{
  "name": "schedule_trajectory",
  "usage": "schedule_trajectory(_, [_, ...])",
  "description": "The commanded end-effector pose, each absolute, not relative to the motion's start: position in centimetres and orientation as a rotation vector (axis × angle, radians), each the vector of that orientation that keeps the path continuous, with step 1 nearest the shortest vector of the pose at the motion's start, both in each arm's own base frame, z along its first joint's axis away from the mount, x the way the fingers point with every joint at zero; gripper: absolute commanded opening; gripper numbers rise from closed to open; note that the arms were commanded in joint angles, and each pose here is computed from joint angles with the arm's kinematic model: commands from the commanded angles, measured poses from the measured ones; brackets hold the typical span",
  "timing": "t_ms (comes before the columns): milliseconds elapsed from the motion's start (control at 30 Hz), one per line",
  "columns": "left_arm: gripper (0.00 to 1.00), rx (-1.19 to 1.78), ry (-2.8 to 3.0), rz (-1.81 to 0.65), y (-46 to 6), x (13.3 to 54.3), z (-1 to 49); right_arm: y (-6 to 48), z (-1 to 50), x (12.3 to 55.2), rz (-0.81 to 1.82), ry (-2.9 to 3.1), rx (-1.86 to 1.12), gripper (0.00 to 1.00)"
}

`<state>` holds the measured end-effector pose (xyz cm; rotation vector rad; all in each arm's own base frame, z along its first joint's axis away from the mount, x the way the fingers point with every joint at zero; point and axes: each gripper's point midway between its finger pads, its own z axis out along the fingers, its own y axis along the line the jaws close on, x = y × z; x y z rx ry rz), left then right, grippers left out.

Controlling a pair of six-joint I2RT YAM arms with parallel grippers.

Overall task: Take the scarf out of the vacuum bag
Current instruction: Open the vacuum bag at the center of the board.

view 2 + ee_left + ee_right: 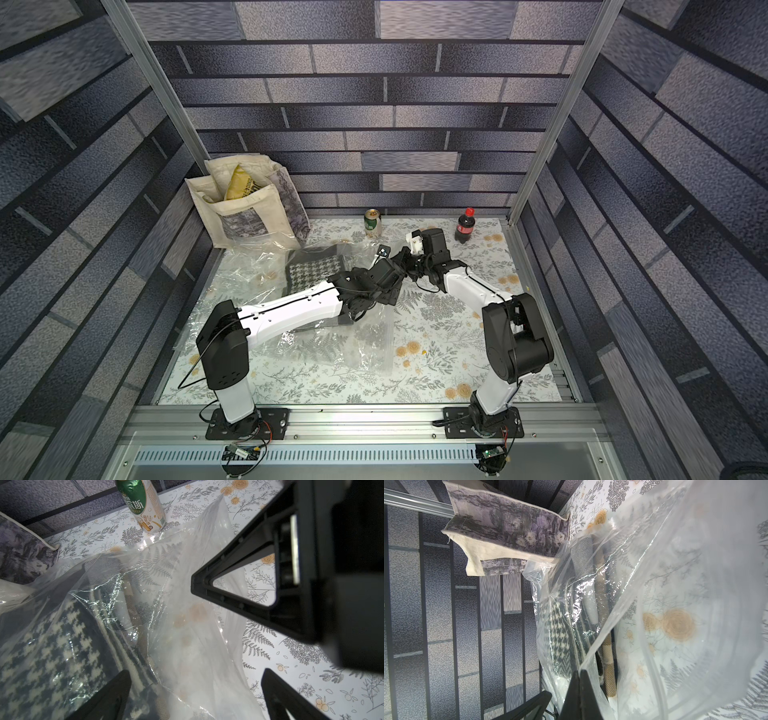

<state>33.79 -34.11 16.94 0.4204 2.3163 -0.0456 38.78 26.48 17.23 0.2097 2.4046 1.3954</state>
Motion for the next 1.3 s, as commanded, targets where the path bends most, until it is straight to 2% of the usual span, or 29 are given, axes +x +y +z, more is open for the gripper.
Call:
schedule_trajectory(0, [1.0,0.414,2.285,-0.059,-35.2,34.6,17.8,26.9,19.3,38.3,1.424,2.366,0.155,0.0])
schedule_trajectory(233, [1.0,0.44,2.263,-0.053,-36.6,35.7,17.9,26.8,19.4,38.2,1.422,2.365,0.154,0.0])
schedule_trajectory(500, [1.0,0.463,2.259,0.119,-36.8,36.8,16.9,26.8,19.5,38.0,1.425,2.363,0.154,0.0])
schedule_trajectory(767, [1.0,0.533,2.298,0.133,-37.2,36.2,15.6,26.8,19.6,38.2,1.427,2.359,0.16,0.0])
schedule_trajectory(933, [0.93,0.533,2.3,0.139,-36.4,35.7,15.5,26.9,19.3,38.4,1.434,2.36,0.177,0.0])
schedule_trajectory(1000, [0.84,0.543,2.306,0.147,-36.1,35.5,15.3,26.9,19.4,38.5,1.441,2.356,0.185,0.0])
schedule_trajectory(1133, [0.79,0.54,2.32,0.141,-35.6,35.0,15.3,26.9,19.3,38.6,1.437,2.355,0.19,0.0])
schedule_trajectory(1233, [0.7,0.544,2.332,0.132,-35.5,34.7,15.2,26.9,19.4,38.6,1.437,2.354,0.19,0.0])
schedule_trajectory(1267, [0.64,0.55,2.335,0.131,-35.6,34.6,15.2,26.9,19.4,38.6,1.439,2.352,0.193,0.0])
